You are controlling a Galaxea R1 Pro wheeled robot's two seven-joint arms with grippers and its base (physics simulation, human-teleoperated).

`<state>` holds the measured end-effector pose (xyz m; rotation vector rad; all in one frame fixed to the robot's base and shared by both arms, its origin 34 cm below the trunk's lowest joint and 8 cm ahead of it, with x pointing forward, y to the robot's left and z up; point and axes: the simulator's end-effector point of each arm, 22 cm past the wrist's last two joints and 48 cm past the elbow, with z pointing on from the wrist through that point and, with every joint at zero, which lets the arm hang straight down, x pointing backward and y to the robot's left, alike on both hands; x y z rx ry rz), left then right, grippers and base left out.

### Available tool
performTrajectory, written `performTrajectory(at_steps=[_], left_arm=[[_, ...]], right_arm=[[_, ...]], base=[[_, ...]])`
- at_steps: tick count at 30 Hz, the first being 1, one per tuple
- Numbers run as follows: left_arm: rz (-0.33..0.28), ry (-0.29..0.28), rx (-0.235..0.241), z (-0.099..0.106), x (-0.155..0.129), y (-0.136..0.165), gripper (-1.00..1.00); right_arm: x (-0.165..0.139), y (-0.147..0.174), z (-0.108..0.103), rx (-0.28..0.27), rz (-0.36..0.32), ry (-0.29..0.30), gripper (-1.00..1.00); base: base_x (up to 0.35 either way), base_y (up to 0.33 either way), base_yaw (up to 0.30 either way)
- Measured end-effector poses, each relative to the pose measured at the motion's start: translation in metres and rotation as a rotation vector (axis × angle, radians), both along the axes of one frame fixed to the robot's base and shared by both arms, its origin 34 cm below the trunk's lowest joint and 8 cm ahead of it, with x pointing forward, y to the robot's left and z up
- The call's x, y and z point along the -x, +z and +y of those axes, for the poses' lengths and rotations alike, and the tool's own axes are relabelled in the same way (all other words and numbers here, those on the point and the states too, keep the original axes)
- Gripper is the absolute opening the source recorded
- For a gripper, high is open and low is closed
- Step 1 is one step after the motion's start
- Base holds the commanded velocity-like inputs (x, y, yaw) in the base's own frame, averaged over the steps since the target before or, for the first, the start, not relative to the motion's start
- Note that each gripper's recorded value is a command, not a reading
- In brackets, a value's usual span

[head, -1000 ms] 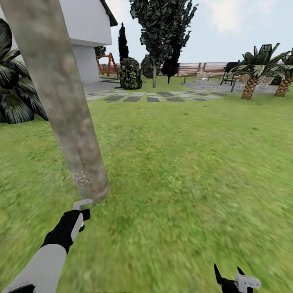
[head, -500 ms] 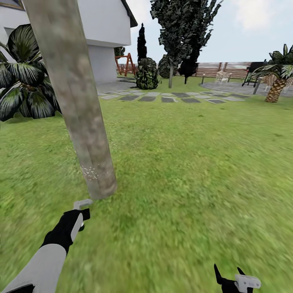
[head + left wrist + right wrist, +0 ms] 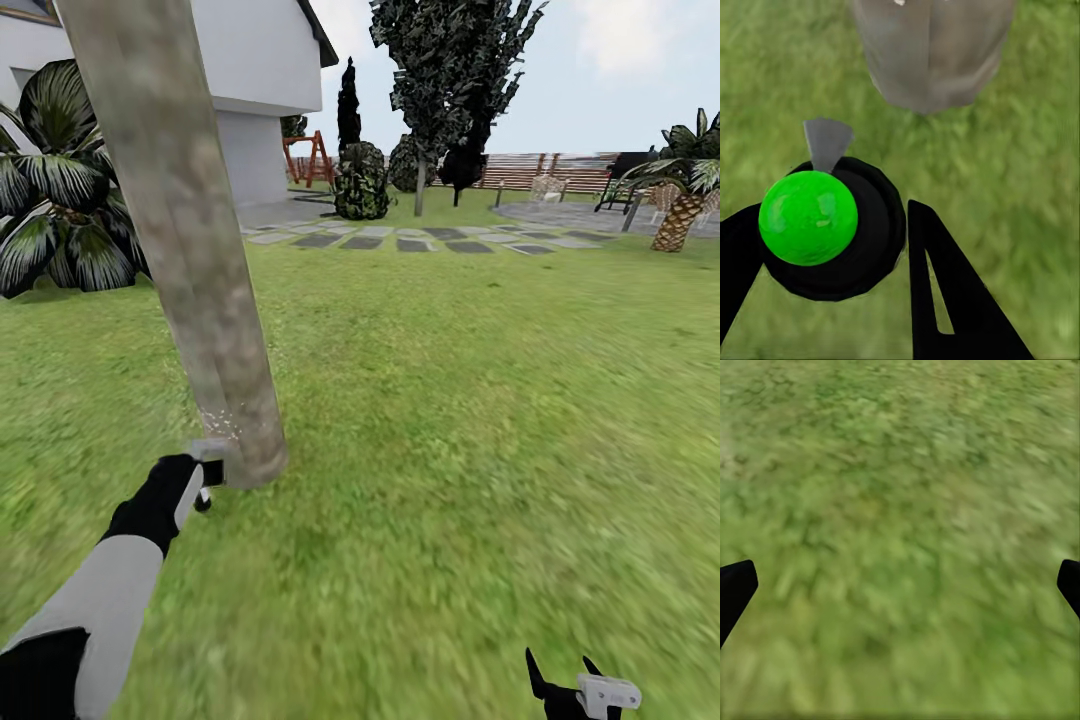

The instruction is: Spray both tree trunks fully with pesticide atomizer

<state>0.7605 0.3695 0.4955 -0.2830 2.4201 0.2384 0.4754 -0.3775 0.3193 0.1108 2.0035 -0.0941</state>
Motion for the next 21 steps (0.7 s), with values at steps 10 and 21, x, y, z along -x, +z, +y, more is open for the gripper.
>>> performTrajectory(at_steps=[10, 21], left_arm=[[-0.004, -0.046, 0.035, -0.008, -0.011, 0.021, -1.0], [-0.009, -0.073, -0.001, -0.004, -0.03, 0.055, -1.0]], right_arm=[[0.0, 0.0, 0.0, 0.0, 0.0, 0.0, 1.0], [0.0, 0.0, 0.0, 0.0, 0.0, -0.002, 1.0]], base=[[-0.074, 0.016, 0.0], [-0.001, 0.0, 0.0]])
